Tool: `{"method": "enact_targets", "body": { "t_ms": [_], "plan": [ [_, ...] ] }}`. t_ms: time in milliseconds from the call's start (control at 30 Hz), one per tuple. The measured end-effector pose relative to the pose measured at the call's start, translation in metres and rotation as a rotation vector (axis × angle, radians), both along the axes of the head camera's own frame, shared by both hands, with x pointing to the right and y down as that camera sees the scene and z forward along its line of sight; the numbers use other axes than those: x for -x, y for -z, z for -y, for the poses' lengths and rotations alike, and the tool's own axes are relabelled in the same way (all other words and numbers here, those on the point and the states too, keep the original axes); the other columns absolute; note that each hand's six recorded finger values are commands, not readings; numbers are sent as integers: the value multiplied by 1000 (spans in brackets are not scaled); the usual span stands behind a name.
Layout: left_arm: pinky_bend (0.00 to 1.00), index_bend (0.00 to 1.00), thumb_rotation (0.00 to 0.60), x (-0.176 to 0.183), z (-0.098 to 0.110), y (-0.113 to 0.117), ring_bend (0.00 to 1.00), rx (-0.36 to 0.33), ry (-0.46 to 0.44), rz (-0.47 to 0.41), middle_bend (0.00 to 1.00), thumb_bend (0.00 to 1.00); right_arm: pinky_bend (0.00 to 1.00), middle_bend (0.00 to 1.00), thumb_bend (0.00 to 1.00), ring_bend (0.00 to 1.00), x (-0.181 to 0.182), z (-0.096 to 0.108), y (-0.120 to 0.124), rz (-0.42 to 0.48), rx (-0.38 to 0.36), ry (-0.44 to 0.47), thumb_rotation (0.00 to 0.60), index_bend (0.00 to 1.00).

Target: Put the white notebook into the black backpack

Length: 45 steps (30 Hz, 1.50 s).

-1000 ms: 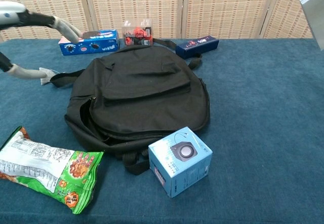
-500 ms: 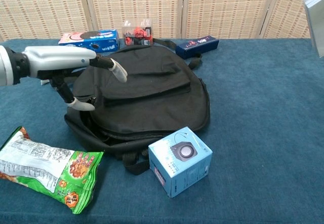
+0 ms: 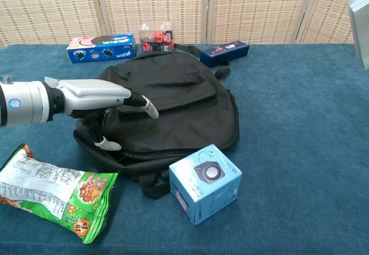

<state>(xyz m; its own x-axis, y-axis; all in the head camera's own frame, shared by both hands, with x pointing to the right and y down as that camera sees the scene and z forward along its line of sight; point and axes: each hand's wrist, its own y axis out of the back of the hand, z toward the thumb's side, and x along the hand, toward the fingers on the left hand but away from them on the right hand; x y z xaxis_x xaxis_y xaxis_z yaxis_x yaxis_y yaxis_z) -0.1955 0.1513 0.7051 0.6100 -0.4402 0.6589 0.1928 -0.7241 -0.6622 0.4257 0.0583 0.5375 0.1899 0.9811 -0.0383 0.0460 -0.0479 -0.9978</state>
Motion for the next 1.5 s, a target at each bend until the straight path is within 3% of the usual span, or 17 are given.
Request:
{"method": "enact_targets", "body": {
  "t_ms": [167,333,500,767,1267,1500],
  "plan": [
    [33,190,600,-6,-1,-8,101,14,8,10,126,265,162,428,521,178,-3,-2,-1,4,3,-8,600,709],
    [33,220,600,-14,1,-13,114,52,75,-18,126,265,163,428,521,178,-5,-3,-3,4,5,-17,600,709],
    [47,353,600,-20,6,-16,151,56,126,-51,132,265,163,428,520,178,-6,-3,-3,9,2,-22,600,709],
    [89,600,600,-21,12,-17,264,90,241,-146,291,270,163,428,519,178,-9,-4,-5,12,5,-36,600,709],
    [127,838,600,-14,21,-22,346,73,336,-215,458,522,162,431,520,178,-4,-2,1,45,-13,-32,600,709],
    [129,856,600,-3,46,-12,347,48,490,-275,470,545,162,432,520,178,5,-5,14,90,-44,2,600,710]
  ]
}}
